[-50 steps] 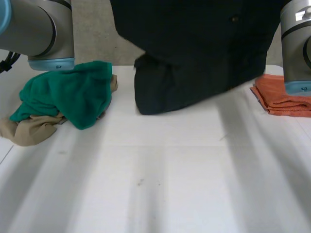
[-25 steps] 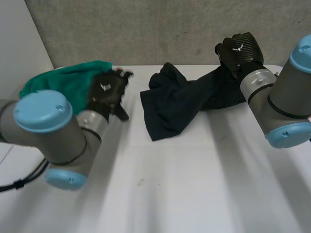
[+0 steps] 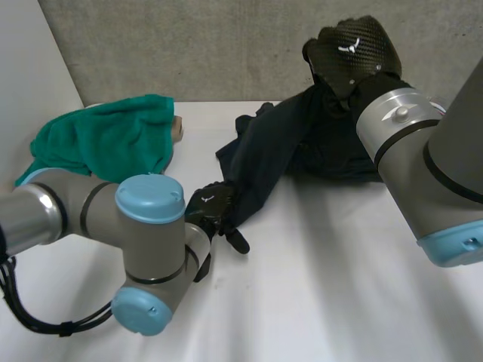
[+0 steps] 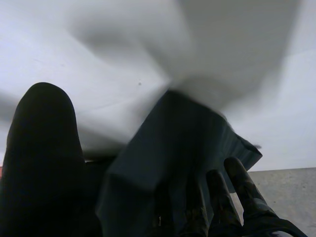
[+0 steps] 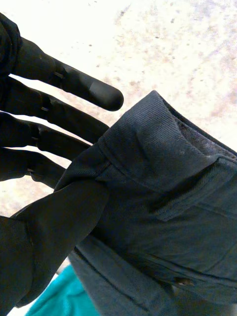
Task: Fold the laundry.
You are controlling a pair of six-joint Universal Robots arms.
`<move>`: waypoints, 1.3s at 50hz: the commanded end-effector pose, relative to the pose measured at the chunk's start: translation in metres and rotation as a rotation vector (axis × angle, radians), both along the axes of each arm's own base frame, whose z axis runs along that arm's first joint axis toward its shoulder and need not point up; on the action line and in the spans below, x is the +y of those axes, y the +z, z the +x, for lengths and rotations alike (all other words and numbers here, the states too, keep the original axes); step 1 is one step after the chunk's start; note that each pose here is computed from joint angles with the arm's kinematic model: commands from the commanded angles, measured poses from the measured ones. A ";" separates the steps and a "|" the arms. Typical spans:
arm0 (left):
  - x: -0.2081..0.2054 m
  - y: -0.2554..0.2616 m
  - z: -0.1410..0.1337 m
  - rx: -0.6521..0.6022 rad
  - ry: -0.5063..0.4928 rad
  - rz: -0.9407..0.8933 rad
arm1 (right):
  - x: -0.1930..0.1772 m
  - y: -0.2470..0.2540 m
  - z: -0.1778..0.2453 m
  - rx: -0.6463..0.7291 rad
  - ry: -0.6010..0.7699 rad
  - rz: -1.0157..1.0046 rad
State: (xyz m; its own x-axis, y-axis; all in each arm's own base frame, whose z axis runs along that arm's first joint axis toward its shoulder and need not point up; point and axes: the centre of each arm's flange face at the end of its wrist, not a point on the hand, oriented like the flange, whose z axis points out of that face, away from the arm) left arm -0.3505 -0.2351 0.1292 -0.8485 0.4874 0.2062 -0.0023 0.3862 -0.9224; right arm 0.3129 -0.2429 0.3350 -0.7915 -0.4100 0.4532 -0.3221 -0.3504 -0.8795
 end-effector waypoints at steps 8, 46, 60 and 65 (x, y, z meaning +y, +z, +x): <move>-0.033 0.000 -0.006 0.036 0.171 -0.111 | 0.033 0.026 -0.006 -0.076 0.053 0.029; -0.042 0.037 -0.023 0.374 0.137 -0.080 | 0.047 0.031 -0.022 -0.130 0.054 0.052; -0.010 0.161 0.063 -0.016 0.021 -0.327 | -0.009 0.029 -0.072 0.029 -0.111 0.040; 0.022 0.183 0.077 -0.166 -0.081 -0.342 | -0.008 0.027 -0.076 0.080 -0.106 0.061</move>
